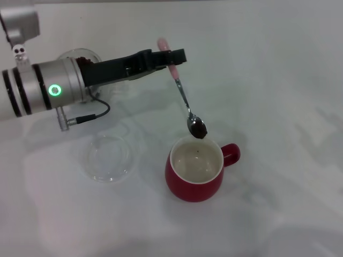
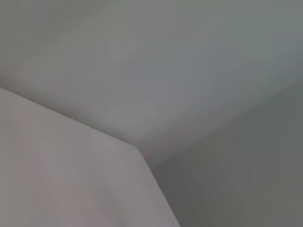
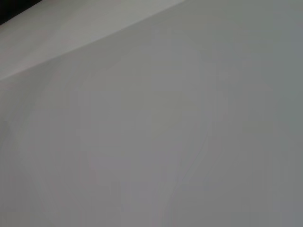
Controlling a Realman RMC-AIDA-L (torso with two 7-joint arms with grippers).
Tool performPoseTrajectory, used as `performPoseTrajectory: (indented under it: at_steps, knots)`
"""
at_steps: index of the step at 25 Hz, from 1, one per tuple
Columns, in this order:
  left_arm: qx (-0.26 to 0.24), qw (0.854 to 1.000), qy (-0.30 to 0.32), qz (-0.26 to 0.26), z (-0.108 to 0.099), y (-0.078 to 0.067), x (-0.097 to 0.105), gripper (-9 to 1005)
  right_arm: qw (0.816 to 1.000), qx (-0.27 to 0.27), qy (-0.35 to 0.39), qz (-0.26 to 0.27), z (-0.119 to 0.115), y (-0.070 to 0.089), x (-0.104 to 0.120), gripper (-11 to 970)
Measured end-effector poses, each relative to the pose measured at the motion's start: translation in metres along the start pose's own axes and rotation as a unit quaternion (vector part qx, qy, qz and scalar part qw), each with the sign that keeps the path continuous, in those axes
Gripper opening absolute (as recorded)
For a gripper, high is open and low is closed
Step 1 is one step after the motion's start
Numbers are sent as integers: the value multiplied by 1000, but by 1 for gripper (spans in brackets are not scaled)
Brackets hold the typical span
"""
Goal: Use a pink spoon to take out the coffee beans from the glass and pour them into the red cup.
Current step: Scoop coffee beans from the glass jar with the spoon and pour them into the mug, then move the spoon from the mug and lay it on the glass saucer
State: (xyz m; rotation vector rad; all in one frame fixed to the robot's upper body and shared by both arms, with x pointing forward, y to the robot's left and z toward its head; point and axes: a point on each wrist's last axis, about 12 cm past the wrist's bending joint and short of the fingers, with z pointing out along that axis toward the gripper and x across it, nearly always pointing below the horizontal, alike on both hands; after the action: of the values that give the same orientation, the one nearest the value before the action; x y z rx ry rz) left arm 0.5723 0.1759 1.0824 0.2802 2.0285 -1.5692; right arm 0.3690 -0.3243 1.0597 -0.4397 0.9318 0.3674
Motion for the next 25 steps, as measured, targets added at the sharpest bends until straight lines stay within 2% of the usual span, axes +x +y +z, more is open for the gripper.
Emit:
performPoseTrajectory:
  at_steps: [7, 8, 12, 23, 25]
  knots:
    - [12, 997, 37, 61, 12, -12, -5, 127, 1000, 1, 0, -1, 0, -1, 0, 604]
    - [18, 995, 51, 84, 15, -16, -5, 127, 1000, 2, 0, -1, 0, -1, 0, 604]
    - [22, 992, 62, 110, 18, -21, -7, 127, 1000, 3, 3, -2, 0, -1, 1, 604]
    - [11, 973, 114, 202, 24, -31, -11, 126, 1000, 8, 6, -3, 0, -2, 1, 604]
    - [18, 962, 134, 239, 29, -39, -12, 126, 1000, 8, 5, -3, 0, -2, 1, 604]
